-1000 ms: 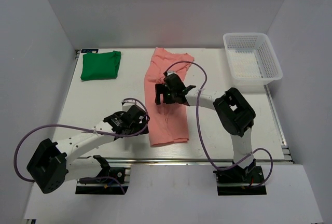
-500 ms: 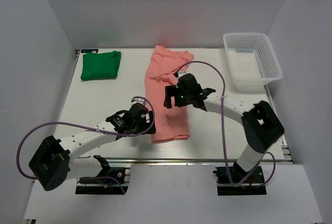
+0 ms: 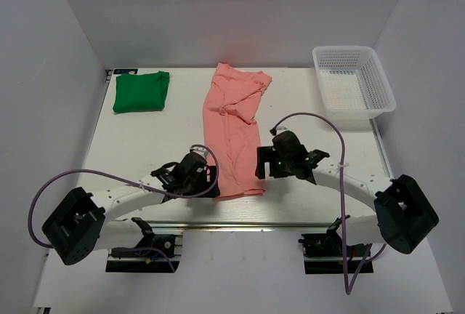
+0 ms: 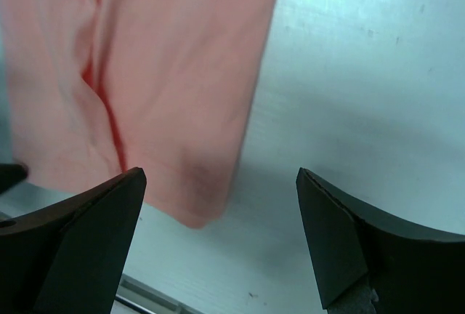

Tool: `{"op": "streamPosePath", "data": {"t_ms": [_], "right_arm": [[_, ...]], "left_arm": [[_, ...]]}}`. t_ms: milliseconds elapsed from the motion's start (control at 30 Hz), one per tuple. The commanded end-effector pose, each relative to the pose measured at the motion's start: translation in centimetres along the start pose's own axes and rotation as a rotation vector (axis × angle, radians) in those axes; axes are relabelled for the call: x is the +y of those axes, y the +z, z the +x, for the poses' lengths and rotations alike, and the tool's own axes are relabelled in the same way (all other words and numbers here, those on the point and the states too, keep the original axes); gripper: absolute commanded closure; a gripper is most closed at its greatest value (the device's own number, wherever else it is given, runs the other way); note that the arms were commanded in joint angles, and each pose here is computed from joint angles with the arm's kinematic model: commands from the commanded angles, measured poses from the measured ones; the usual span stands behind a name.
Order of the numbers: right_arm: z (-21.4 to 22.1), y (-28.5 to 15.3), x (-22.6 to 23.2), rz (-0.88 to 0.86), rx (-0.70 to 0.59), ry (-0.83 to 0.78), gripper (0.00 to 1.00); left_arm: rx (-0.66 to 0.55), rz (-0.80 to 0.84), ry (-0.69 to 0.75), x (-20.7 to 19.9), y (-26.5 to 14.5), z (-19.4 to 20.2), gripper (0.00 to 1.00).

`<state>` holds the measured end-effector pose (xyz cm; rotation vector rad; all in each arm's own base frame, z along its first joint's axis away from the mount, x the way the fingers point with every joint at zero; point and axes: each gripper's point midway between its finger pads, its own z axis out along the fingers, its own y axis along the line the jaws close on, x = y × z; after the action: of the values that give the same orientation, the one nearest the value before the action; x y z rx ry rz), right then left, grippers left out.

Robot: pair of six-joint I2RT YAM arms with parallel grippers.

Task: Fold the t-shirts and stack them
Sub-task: Grab the bottom of the folded rectangular tshirt with both arms

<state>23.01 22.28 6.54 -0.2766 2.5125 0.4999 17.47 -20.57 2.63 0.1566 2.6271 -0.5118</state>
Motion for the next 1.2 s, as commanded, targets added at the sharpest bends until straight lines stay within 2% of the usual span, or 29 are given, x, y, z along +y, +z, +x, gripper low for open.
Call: {"op": "streamPosePath", "data": {"t_ms": [0,100,167,200,267,333,400,433,533,567,633,667,733,767,933,967,1067,1167], "right_arm": [[1.4,-0.1,0.8,-0.061,0.023,0.040,0.10],[3.3,0.5,0.6,-0.070,0.089,0.056,0.10],[3.8,0.8,0.8,-0.079,0.109,0.070,0.10],[4.4,0.9,1.1,-0.100,0.126,0.074,0.15],[5.0,1.0,1.0,-0.098,0.147,0.092,0.17],[6.0,1.1,0.7,-0.094,0.169,0.117,0.21],[6.9,1.0,1.2,-0.119,0.183,0.115,0.27],[6.9,1.2,1.3,-0.145,0.180,0.138,0.39],[7.0,1.4,2.0,-0.190,0.174,0.138,0.64],[7.0,1.6,1.9,-0.187,0.173,0.155,0.64],[7.2,1.9,1.6,-0.173,0.173,0.157,0.69],[7.3,1.9,1.6,-0.168,0.178,0.158,0.76],[7.3,1.9,1.5,-0.167,0.175,0.159,0.85],[7.5,1.8,1.5,-0.169,0.177,0.161,1.00],[8.4,-0.7,3.2,-0.273,0.224,0.145,1.00],[10.2,-1.8,3.7,-0.319,0.312,0.155,1.00],[12.6,-3.7,3.9,-0.343,0.423,0.177,1.00],[14.4,-4.7,3.3,-0.319,0.482,0.183,1.00]], "left_arm": [[0.033,0.078,0.001,-0.8,0.2,1.5,0.17],[0.031,0.099,0.002,-1.1,0.5,1.6,0.21],[0.043,0.090,0.002,-0.9,0.8,1.8,0.33],[0.054,0.076,0.009,-0.7,1.0,2.2,0.42],[0.067,0.066,0.009,-0.6,1.2,2.3,0.64],[0.081,0.054,0.008,-0.4,1.4,2.6,0.69],[0.081,0.054,0.008,-0.4,1.4,2.6,0.71],[0.078,0.069,0.008,-0.7,1.5,2.5,0.72],[0.081,0.073,0.016,-0.8,1.4,2.7,0.75],[0.081,0.073,0.016,-0.8,1.4,2.7,0.75],[0.092,0.065,0.016,-0.8,1.3,2.8,0.83],[0.092,0.065,0.016,-0.8,1.3,2.8,0.83],[0.092,0.065,0.016,-0.8,1.3,2.8,0.96],[0.102,0.056,0.016,-0.5,1.2,3.0,1.00],[0.197,0.065,0.030,-0.9,-0.4,4.5,1.00],[0.209,0.086,0.039,-1.1,-0.7,4.7,1.00],[0.283,0.168,0.080,-2.3,-2.0,6.3,1.00],[0.360,0.180,0.109,-2.4,-2.8,7.6,1.00]]}}
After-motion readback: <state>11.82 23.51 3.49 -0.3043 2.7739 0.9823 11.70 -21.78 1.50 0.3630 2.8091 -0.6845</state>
